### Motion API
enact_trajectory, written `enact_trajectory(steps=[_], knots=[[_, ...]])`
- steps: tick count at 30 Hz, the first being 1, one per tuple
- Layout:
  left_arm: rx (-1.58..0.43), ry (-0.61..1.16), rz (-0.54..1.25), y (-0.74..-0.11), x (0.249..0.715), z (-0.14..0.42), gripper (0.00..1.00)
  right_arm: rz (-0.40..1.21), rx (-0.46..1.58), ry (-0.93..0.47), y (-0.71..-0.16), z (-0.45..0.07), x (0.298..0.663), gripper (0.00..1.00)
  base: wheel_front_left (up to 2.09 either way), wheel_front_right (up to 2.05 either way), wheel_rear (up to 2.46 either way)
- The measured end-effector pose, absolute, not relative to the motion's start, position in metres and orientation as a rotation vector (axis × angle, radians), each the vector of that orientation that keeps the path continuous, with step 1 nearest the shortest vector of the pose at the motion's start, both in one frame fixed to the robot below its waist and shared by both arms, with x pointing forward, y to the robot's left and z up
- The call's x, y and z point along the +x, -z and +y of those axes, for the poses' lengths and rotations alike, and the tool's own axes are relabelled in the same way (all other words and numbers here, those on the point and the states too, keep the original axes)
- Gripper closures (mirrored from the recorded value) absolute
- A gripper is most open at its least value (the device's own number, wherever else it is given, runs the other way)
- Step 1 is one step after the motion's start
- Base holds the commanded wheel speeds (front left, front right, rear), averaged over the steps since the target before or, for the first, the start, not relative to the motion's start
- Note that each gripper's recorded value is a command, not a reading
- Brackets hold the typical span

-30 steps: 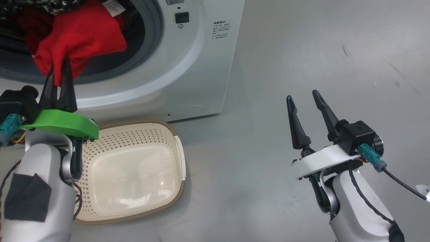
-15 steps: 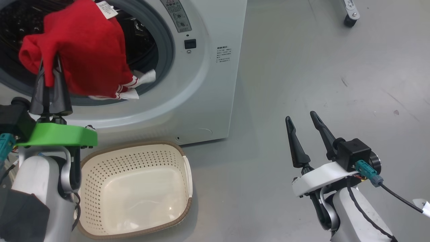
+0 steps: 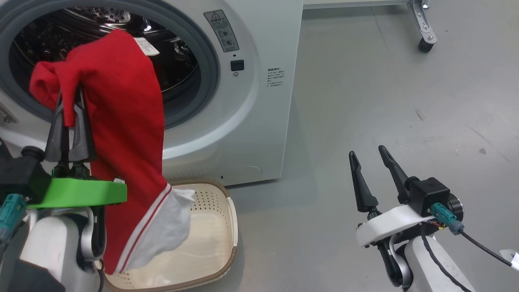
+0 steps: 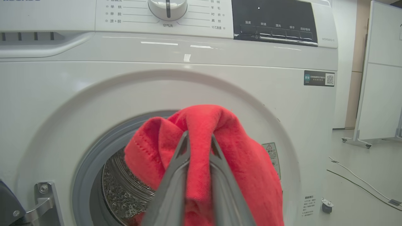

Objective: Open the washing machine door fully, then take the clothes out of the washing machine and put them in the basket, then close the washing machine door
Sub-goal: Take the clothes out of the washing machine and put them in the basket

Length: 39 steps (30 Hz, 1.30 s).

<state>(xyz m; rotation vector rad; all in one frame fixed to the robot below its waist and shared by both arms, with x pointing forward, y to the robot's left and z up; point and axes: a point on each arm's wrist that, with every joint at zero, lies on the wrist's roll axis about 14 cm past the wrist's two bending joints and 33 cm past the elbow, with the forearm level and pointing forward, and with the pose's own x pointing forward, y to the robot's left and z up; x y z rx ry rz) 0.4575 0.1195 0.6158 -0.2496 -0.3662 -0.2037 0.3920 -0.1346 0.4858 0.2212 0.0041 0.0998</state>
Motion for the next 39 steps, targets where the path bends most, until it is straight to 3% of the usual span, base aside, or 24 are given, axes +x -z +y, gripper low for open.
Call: enact_trajectory(steps=[9, 25, 39], knots=[[-0.270, 0.166, -0.197, -0.568, 0.446, 0.123, 1.00, 0.001, 0.221, -0.105, -0.486, -0.134, 0.395, 0.00, 0.00, 0.00, 0.00], [-0.361, 0.085, 0.343, -0.402, 0.417, 0.116, 1.00, 0.041, 0.227, -0.106, -0.466, -0.134, 0.417, 0.00, 0.00, 0.00, 0.00], [-0.374, 0.066, 0.488, -0.331, 0.456, 0.120, 1.00, 0.053, 0.222, -0.120, -0.447, -0.132, 0.456, 0.00, 0.00, 0.00, 0.00]])
